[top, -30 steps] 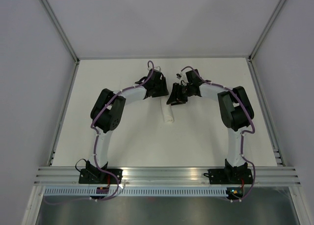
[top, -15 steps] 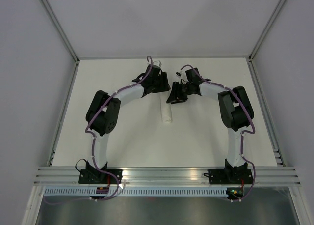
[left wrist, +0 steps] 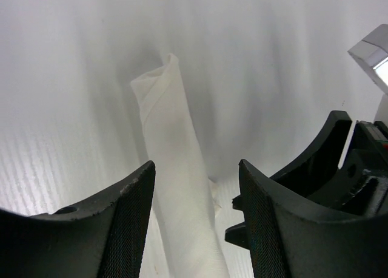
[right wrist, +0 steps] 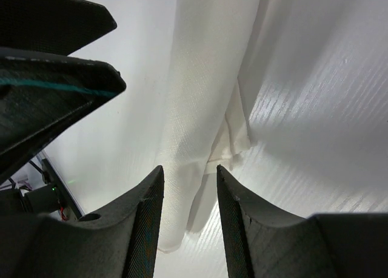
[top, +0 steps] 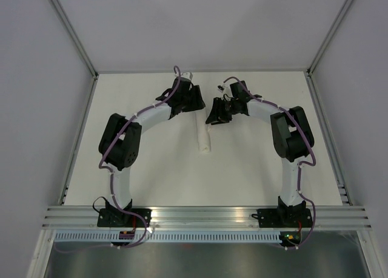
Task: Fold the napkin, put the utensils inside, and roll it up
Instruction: Roll the napkin with the utensil
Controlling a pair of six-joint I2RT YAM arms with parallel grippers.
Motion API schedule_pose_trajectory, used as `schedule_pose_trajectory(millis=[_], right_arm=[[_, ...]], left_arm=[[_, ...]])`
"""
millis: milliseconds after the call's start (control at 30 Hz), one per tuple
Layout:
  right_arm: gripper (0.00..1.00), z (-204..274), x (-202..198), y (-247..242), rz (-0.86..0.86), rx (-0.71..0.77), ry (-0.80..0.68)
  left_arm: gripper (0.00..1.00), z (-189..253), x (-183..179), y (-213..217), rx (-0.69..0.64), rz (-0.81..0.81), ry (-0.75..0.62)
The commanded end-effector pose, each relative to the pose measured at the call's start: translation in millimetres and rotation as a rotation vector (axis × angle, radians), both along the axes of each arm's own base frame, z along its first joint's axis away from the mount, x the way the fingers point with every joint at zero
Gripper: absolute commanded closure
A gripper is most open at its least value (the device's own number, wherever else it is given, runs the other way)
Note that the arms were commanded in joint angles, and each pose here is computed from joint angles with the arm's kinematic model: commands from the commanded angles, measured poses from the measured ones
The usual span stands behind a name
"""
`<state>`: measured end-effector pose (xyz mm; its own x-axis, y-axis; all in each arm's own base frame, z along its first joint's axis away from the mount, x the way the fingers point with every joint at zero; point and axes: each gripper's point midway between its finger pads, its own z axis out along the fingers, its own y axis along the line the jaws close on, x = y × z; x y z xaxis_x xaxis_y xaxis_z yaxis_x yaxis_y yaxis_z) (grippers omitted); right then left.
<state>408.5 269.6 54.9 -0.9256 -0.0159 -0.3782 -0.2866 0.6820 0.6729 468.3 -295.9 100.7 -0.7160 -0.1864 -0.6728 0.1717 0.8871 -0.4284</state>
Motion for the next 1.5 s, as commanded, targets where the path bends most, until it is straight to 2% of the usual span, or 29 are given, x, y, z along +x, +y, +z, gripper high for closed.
schedule_pose_trajectory(millis=[0, 267, 500, 700, 733, 833, 867, 933, 967, 1133, 1267, 1433, 1467], right_arm=[[0.54, 25.4, 7.1, 0.5, -0.008, 0.019, -0.035], [0.54, 32.6, 8.5, -3.7, -0.012, 0.010, -0.066], [0.53, 48.9, 17.9, -30.0, -0.045, 0.015, -0.108], [0.49, 70.1, 18.5, -72.3, -0.088, -0.054, -0.214], [0.49, 74.3, 17.9, -78.1, -0.095, -0.059, -0.228], [0.48, 88.9, 13.7, -102.8, -0.115, -0.084, -0.274], [0.48, 93.2, 15.9, -117.8, -0.142, -0.092, -0.284], [0.47, 106.7, 11.0, -135.1, -0.157, -0.109, -0.332], [0.47, 119.5, 10.8, -150.9, -0.189, -0.118, -0.366], [0.46, 137.3, 0.0, -190.2, -0.219, -0.221, -0.500], [0.44, 168.4, -12.7, -207.0, -0.267, -0.300, -0.665], [0.42, 179.0, -17.7, -210.2, -0.282, -0.307, -0.707], [0.40, 181.3, -16.8, -210.8, -0.289, -0.307, -0.711]], left_arm=[[0.37, 24.2, -1.6, 9.5, -0.012, -0.011, -0.059], [0.38, 10.3, -10.9, 19.5, -0.037, 0.003, -0.037], [0.38, 4.0, -22.7, 25.7, -0.067, 0.009, -0.032], [0.39, 22.3, -47.2, 28.3, -0.133, -0.024, -0.063], [0.39, 37.4, -51.3, 30.4, -0.148, -0.029, -0.091], [0.38, 42.5, -69.9, 36.6, -0.149, -0.053, -0.095], [0.38, 59.3, -75.5, 39.2, -0.166, -0.059, -0.126], [0.38, 58.6, -89.5, 45.1, -0.167, -0.072, -0.120], [0.38, 74.3, -96.0, 47.6, -0.182, -0.079, -0.153], [0.37, 86.4, -122.7, 57.2, -0.202, -0.101, -0.171], [0.37, 101.8, -137.4, 64.0, -0.210, -0.110, -0.200], [0.36, 126.3, -145.4, 69.3, -0.217, -0.118, -0.258], [0.36, 122.9, -149.5, 71.2, -0.205, -0.119, -0.234]])
